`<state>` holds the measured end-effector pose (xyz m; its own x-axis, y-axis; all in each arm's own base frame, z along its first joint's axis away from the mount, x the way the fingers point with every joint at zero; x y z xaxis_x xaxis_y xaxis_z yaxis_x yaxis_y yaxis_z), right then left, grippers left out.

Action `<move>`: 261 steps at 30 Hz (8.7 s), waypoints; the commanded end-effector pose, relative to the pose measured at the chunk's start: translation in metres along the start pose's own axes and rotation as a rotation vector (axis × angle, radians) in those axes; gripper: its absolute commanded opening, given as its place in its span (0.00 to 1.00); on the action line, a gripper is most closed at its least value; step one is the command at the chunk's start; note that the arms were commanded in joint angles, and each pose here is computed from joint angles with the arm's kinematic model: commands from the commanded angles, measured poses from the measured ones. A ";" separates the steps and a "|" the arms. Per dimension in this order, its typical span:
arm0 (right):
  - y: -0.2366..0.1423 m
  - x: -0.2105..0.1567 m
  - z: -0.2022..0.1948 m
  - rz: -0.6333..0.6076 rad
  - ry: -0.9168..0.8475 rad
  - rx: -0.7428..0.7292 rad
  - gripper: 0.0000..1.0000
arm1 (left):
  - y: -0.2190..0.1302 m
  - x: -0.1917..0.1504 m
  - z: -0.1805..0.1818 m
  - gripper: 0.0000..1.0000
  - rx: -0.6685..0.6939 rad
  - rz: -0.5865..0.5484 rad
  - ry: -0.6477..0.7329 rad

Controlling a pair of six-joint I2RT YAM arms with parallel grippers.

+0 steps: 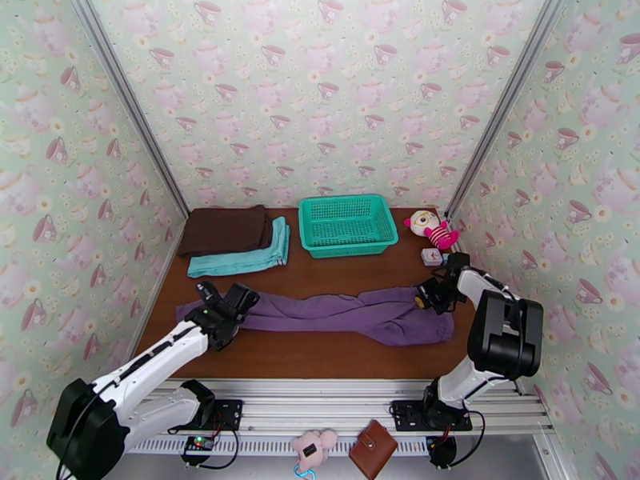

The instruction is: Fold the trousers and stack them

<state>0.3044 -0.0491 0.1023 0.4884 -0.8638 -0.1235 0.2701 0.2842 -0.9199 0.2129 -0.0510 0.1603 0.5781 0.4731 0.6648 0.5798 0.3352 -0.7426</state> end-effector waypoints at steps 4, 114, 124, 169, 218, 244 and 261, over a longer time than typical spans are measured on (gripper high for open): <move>-0.047 -0.013 0.022 -0.053 -0.088 0.105 0.00 | -0.021 0.016 0.003 0.00 -0.064 -0.030 0.182; -0.188 -0.051 0.007 -0.725 -0.226 0.161 0.00 | 0.022 0.025 0.018 0.00 -0.300 0.283 0.095; -0.183 -0.048 0.012 -0.706 -0.238 0.174 0.00 | -0.044 -0.047 -0.006 0.43 -0.539 0.340 0.043; -0.251 -0.074 0.049 -0.708 -0.384 0.413 0.00 | -0.132 0.144 0.071 0.00 -0.285 -0.182 -0.154; -0.136 -0.116 0.004 -0.393 -0.536 0.504 0.86 | -0.013 0.033 -0.056 0.47 -0.433 0.258 0.496; 0.051 -0.089 0.028 -0.136 -0.456 0.123 0.89 | 0.052 0.094 -0.136 0.00 -0.059 0.043 0.698; 0.050 -0.088 0.026 -0.146 -0.429 0.115 0.87 | -0.031 0.134 -0.138 0.00 -0.308 -0.770 0.577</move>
<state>0.3072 0.0589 0.0945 0.7378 -0.6347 0.2296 0.4964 0.2797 -0.8218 0.3366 -0.1034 0.2343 0.3440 -0.3279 0.8799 0.9345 0.2107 -0.2868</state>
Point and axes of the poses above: each hand's point on the last joint's axis, 136 mm out from that joint toward the fingers, its own y axis out along the fingers, its own z axis along the line the jaws close on, x = y × z, the point moved 7 cm from there along -y, back along the fingers, and after that the axes turned 7 degrees about y, right-handed, at the moved point
